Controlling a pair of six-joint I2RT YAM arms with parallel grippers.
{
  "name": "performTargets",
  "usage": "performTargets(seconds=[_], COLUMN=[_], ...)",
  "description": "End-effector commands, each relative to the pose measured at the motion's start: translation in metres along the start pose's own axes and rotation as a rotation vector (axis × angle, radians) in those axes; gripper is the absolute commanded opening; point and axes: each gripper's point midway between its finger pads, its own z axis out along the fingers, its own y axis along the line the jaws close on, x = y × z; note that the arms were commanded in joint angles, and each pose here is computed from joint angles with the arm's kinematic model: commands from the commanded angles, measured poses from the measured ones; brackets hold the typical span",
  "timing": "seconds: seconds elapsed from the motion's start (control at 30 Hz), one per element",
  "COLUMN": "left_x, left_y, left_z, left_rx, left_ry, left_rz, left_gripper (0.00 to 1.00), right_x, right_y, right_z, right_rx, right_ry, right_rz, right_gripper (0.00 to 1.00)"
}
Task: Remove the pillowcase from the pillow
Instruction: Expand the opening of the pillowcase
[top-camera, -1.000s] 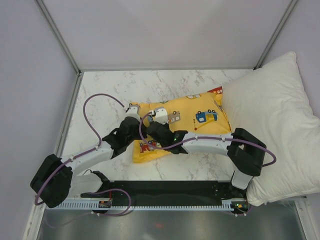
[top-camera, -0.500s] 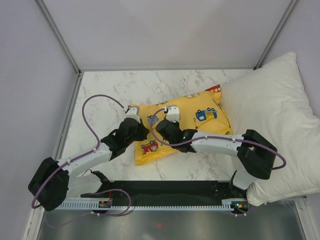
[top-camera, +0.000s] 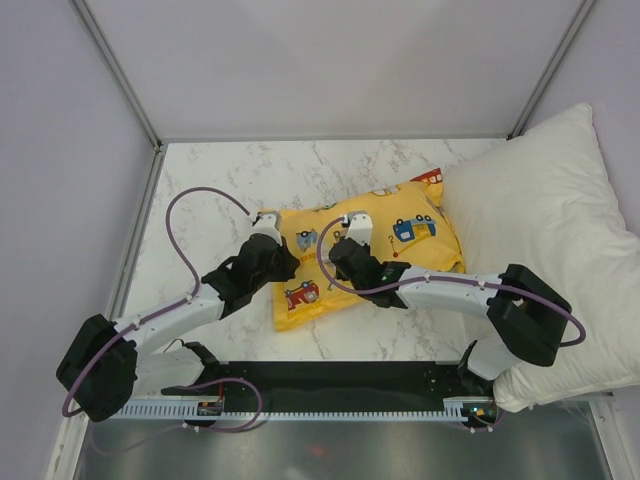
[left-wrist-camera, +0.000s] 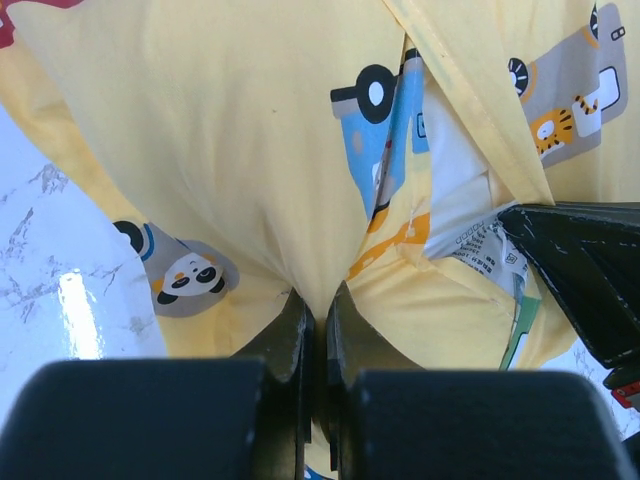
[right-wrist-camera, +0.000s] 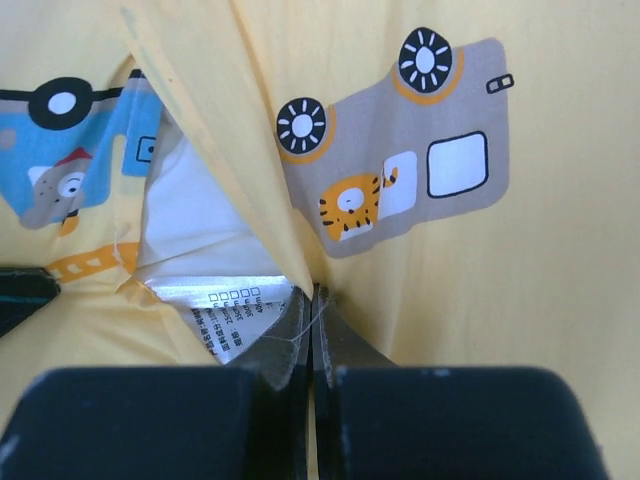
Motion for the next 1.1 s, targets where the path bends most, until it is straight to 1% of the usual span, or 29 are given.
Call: performTargets(seconds=[0.0,0.23,0.27,0.3,0.37,0.4,0.43,0.5,0.53,0.6,0.73,0.8,0.9,1.07], left_x=[-0.008,-0.019,-0.024,-0.025,-0.041,-0.045,-0.051,-0.069,-0.078,-0.084,-0.093,-0.087,-0.07,-0.04], left_y=[0.027,0.014,0.008,0.005,-0.008,-0.013,-0.016,-0.03,-0.036,-0.047,-0.067,-0.065,-0.05,-0.039], left_z=[-0.003,-0.004,-0.006,-0.008,-0.015,-0.018,-0.023,-0.035,-0.04,-0.047,-0.05,-0.046,-0.029,-0.009], left_rx=[-0.131,-0.09,-0.068,-0.062,-0.033,-0.025,-0.019,0.005,0.015,0.04,0.045,0.003,-0.099,-0.151], left_ry=[0.004,0.009,0.002,0.008,-0.026,-0.039,-0.05,-0.101,-0.12,-0.134,-0.144,-0.118,-0.039,0.052], left_rz=[0.1,0.134,0.136,0.142,0.145,0.149,0.15,0.149,0.147,0.152,0.185,0.213,0.223,0.194], left_gripper=[0.02,0.02,0.06,0.23,0.37,0.54,0.61,0.7,0.72,0.75,0.75,0.74,0.7,0.64], right_x=[0.012,0.001,0.003,0.002,0.002,0.004,0.006,0.006,0.008,0.008,0.008,0.007,0.004,0.004], right_y=[-0.069,-0.021,-0.009,-0.004,0.01,0.018,0.022,0.031,0.033,0.038,0.042,0.044,0.044,0.038], right_z=[-0.001,-0.011,-0.012,-0.013,-0.016,-0.018,-0.019,-0.022,-0.022,-0.024,-0.026,-0.028,-0.031,-0.035], right_rx=[0.194,-0.036,-0.098,-0.125,-0.197,-0.239,-0.26,-0.304,-0.311,-0.329,-0.343,-0.352,-0.36,-0.353], right_ry=[0.022,-0.016,-0.016,-0.021,-0.038,-0.036,-0.037,-0.049,-0.048,-0.056,-0.059,-0.067,-0.079,-0.089], right_rz=[-0.142,-0.093,-0.081,-0.072,-0.052,-0.046,-0.045,-0.032,-0.032,-0.028,-0.028,-0.019,-0.006,0.005], right_gripper=[0.0,0.0,0.0,0.0,0.0,0.0,0.0,0.0,0.0,0.0,0.0,0.0,0.0,0.0])
